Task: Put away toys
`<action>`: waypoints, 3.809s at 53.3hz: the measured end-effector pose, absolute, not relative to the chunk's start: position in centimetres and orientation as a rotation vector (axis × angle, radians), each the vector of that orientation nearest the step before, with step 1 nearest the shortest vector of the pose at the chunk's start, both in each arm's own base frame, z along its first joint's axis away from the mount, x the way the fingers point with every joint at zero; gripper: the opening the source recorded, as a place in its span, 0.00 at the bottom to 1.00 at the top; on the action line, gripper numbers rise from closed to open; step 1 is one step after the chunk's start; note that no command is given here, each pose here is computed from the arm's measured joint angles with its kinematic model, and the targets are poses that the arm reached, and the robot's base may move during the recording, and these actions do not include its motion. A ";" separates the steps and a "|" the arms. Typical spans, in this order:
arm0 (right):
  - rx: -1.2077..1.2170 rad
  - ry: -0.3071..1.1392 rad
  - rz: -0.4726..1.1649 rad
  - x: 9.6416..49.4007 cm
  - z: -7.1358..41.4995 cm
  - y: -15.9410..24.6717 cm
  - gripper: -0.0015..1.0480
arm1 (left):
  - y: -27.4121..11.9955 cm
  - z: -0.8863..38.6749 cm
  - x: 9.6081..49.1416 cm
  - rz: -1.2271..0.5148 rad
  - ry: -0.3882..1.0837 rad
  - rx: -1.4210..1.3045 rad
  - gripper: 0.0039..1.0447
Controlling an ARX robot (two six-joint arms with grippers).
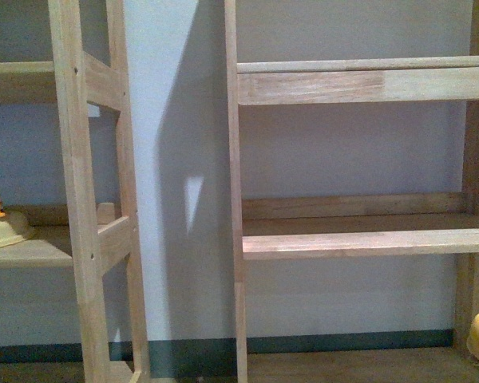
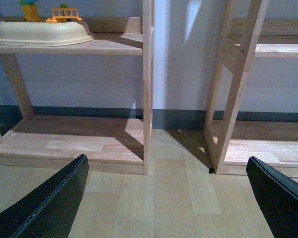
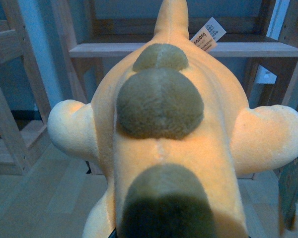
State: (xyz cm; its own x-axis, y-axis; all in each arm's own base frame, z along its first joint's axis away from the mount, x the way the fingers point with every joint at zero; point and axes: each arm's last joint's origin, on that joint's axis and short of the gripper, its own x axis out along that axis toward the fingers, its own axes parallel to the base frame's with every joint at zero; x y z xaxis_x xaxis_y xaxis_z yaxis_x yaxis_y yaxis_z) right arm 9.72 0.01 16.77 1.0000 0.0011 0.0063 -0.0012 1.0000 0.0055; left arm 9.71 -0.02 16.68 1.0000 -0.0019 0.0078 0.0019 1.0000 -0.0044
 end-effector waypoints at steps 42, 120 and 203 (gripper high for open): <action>0.006 -0.006 0.001 9.7 16.8 0.0 0.07 | 0.0 16.7 9.7 -0.002 -0.008 -0.004 0.94; -0.038 -0.529 -0.113 11.0 47.2 1.5 0.07 | 0.0 16.7 9.7 -0.002 -0.007 -0.004 0.94; 0.551 -0.329 0.300 35.5 49.1 4.6 0.07 | 0.0 16.7 9.7 -0.002 -0.007 -0.004 0.94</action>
State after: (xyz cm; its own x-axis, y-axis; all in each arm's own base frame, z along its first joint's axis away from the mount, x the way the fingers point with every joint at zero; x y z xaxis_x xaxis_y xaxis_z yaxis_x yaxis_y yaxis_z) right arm 35.47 4.61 49.15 0.9050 0.1885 0.3813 -0.3623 0.8112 0.4590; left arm 9.71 -0.02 16.68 1.0000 -0.0019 0.0074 0.0019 1.0000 -0.0044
